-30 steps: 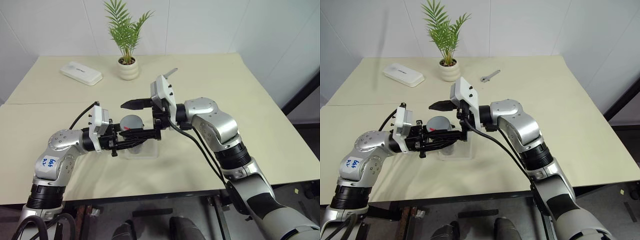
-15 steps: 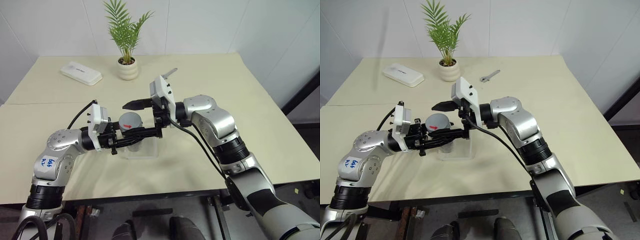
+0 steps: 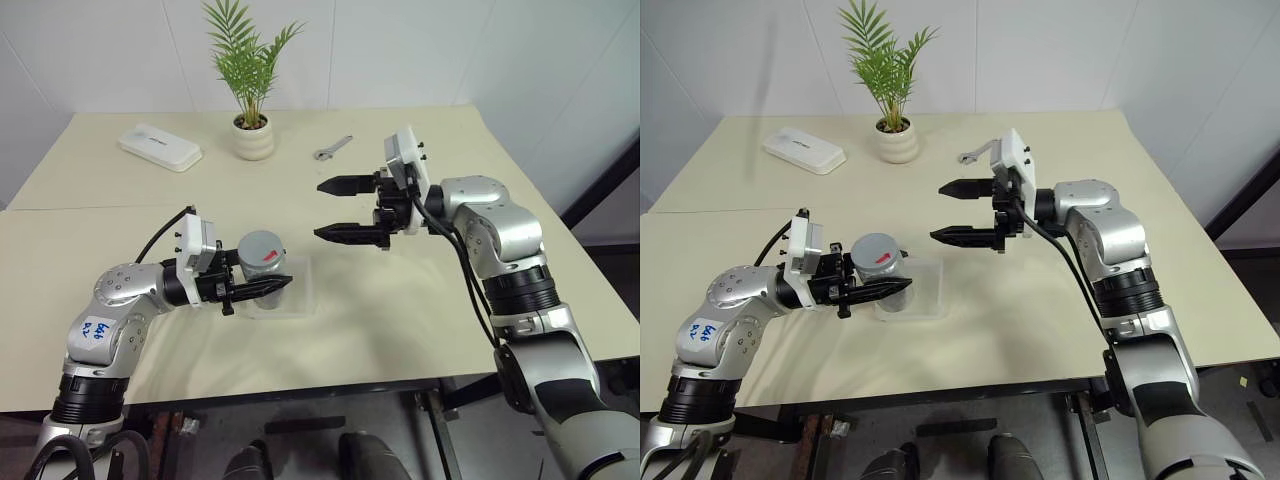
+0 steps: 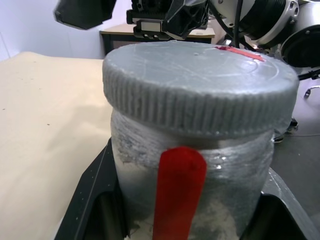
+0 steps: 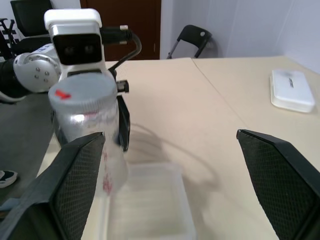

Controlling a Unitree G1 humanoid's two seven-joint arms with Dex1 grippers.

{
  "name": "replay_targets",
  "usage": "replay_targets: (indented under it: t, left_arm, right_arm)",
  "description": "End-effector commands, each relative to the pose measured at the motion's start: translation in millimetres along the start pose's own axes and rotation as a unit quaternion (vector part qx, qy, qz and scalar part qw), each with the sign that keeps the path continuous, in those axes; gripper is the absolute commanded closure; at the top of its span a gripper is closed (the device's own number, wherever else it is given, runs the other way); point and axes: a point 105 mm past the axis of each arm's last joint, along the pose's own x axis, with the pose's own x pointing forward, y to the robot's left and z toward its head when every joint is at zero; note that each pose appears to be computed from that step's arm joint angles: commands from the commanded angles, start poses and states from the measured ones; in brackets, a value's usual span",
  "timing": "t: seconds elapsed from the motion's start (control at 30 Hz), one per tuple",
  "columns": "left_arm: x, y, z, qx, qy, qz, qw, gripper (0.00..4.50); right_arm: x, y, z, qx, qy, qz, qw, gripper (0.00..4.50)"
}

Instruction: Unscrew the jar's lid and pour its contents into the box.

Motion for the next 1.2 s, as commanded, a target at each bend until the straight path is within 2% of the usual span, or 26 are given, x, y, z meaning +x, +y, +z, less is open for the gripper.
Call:
replay_targets:
  t: [0.03, 0.2, 0.33, 0.53, 0.67, 1.0, 1.2]
  left_arm:
    - [0, -2, 9, 0.021, -0.013, -0.005, 1.0, 2.54]
    - [1, -2, 7, 0.017, -0.013, -0.004, 1.0, 2.54]
    - [2, 0, 6, 0.014, -0.016, 0.0, 1.0, 2.54]
    - [6, -2, 6, 0.005, -0.017, -0.006, 1.0, 2.54]
    - [8, -3, 7, 0.004, -0.019, -0.005, 1.0, 2.54]
    - [6, -4, 4, 0.002, -0.017, -0.003, 1.0, 2.54]
    - [4, -4, 4, 0.003, -0.015, -0.001, 1.0, 2.54]
  right_arm:
    - [1, 13, 20, -0.019, -0.033, 0.033, 0.999, 0.06]
    - [31, 34, 33, -0.019, -0.062, 0.061, 0.996, 0.06]
    - [51, 49, 29, -0.02, -0.062, 0.074, 0.995, 0.06]
    - [75, 51, 27, -0.018, -0.062, 0.064, 0.996, 0.06]
    - [87, 49, 15, -0.028, -0.033, 0.054, 0.998, 0.06]
    - [90, 39, 12, -0.021, -0.03, 0.035, 0.999, 0.06]
    - [75, 26, 18, -0.003, -0.046, 0.01, 0.999, 0.06]
